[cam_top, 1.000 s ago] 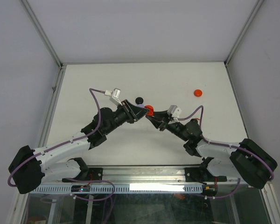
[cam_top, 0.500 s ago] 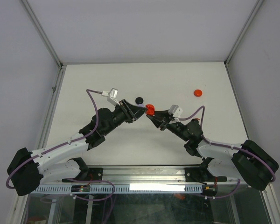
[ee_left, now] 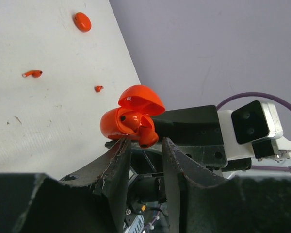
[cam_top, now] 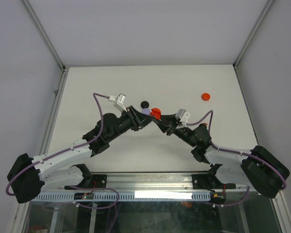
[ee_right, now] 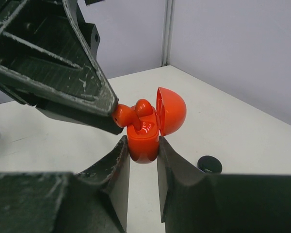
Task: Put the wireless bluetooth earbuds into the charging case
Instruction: Place the earbud in the charging case.
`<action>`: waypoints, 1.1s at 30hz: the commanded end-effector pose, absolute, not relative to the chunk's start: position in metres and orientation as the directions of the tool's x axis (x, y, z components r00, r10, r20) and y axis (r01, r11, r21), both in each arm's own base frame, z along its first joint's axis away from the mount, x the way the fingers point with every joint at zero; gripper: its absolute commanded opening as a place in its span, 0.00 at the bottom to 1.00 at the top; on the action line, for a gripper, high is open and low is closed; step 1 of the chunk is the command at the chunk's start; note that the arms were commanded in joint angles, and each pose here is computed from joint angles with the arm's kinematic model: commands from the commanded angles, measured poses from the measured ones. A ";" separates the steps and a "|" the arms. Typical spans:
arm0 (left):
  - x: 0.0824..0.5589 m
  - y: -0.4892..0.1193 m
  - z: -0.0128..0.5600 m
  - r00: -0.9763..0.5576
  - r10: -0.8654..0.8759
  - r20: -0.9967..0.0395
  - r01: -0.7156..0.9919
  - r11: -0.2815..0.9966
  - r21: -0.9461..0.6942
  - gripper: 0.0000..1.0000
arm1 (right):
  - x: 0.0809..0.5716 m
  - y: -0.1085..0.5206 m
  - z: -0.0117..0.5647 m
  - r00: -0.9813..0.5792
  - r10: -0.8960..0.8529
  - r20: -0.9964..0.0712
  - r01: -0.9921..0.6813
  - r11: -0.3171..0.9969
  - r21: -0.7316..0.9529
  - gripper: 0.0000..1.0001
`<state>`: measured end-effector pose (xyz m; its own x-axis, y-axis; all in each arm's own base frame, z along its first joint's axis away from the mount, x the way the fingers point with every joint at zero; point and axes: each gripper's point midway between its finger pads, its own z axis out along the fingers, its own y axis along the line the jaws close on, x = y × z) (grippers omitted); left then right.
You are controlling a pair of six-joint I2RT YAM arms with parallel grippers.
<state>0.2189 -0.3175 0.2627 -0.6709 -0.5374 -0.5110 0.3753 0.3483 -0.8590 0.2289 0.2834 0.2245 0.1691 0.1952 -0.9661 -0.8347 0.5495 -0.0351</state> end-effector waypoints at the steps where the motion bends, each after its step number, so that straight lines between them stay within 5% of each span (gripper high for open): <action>1: 0.208 -0.321 0.279 -0.681 -0.524 -0.511 0.406 0.311 -0.860 0.33 | 0.229 0.283 0.266 0.270 0.278 -0.922 -0.825 0.560 -0.073 0.00; 9: 0.208 -0.328 0.281 -0.678 -0.503 -0.536 0.431 0.319 -0.844 0.35 | 0.229 0.285 0.264 0.265 0.275 -0.924 -0.829 0.555 -0.073 0.00; 17: 0.210 -0.319 0.285 -0.629 -0.496 -0.599 0.469 0.373 -0.801 0.50 | 0.229 0.284 0.263 0.266 0.271 -0.925 -0.827 0.557 -0.074 0.00; 33: 0.209 -0.329 0.309 -0.564 -0.442 -0.698 0.597 0.365 -0.714 0.49 | 0.229 0.286 0.264 0.265 0.272 -0.925 -0.831 0.551 -0.076 0.00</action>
<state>0.2157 -0.3209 0.2729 -0.6051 -0.4373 -0.6653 0.5053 0.4349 -0.7453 0.2289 0.2839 0.2251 0.1724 0.1986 -0.9648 -0.8356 0.5481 -0.0365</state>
